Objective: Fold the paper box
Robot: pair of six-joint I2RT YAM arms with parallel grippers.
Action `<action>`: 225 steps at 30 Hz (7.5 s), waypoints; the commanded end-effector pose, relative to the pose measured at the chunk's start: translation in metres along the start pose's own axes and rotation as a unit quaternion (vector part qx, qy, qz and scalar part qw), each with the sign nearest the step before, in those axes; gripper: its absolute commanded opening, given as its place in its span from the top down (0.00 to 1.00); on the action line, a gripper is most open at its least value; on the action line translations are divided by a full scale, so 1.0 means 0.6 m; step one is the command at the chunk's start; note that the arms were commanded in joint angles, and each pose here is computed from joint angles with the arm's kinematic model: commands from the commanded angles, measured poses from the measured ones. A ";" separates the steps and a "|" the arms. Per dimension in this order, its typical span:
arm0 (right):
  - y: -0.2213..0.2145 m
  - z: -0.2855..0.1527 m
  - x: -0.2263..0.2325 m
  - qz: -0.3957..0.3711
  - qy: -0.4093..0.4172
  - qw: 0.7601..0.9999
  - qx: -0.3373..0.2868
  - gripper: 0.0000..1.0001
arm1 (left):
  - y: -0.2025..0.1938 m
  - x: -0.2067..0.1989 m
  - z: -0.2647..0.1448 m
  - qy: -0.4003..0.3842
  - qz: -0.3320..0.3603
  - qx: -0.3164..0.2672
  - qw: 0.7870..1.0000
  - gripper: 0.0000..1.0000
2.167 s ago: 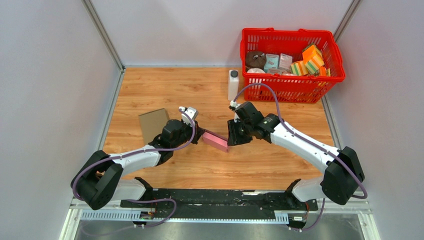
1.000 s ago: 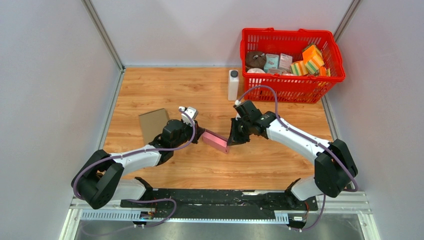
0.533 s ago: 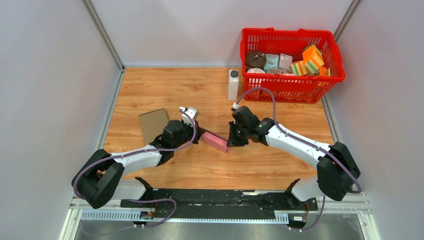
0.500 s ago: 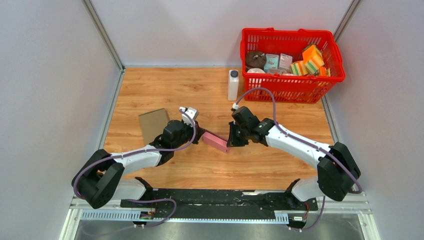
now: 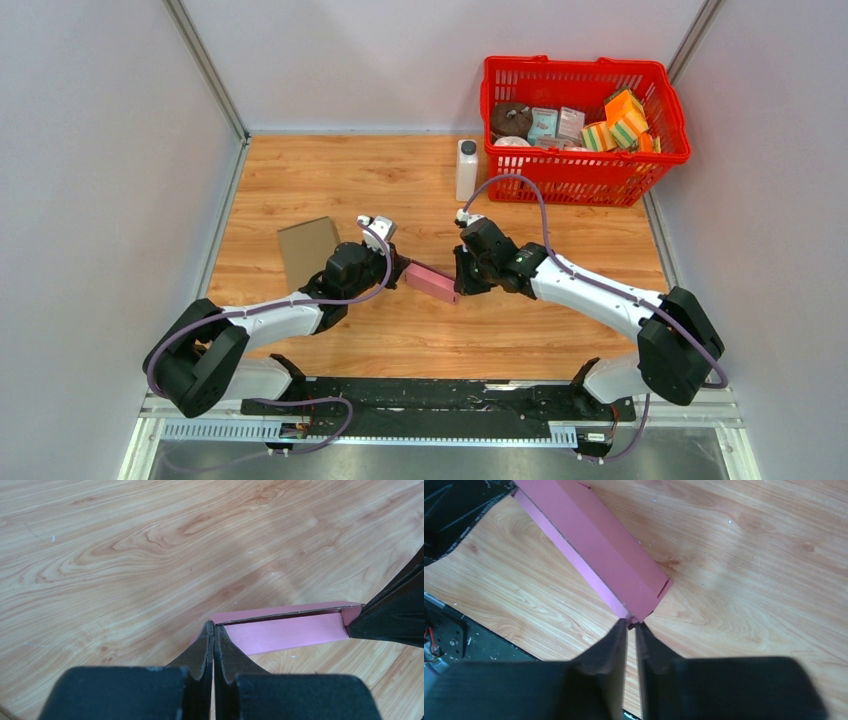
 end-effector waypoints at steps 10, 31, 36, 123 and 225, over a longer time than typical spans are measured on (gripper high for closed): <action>0.055 -0.055 -0.001 -0.137 -0.006 0.988 -0.065 0.32 | -0.050 0.000 -0.014 0.000 -0.008 0.060 0.998 1.00; 0.020 0.033 0.067 -0.442 -0.064 0.886 -0.122 0.23 | -0.056 0.001 -0.012 -0.001 -0.010 0.064 0.998 1.00; 0.021 0.042 0.066 -0.454 -0.106 0.875 -0.130 0.27 | -0.058 0.001 -0.013 0.000 -0.010 0.065 0.998 1.00; -0.020 0.117 0.037 -0.484 -0.056 0.871 -0.063 0.78 | -0.079 0.065 -0.024 -0.084 -0.321 0.159 0.930 0.48; 0.074 -0.187 -0.117 0.012 -0.086 0.987 -0.134 0.17 | 0.201 -0.028 -0.199 -0.014 -0.153 -0.017 0.988 0.44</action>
Point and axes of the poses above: each gripper's point midway between its finger pads, its own z axis out along the fingers, its own x axis along the line the jaws close on, y = z × x, the point moved 6 cm from there along -z, back along the fingers, and after that the axes turned 2 degrees about -z, right-handed, at the moved point
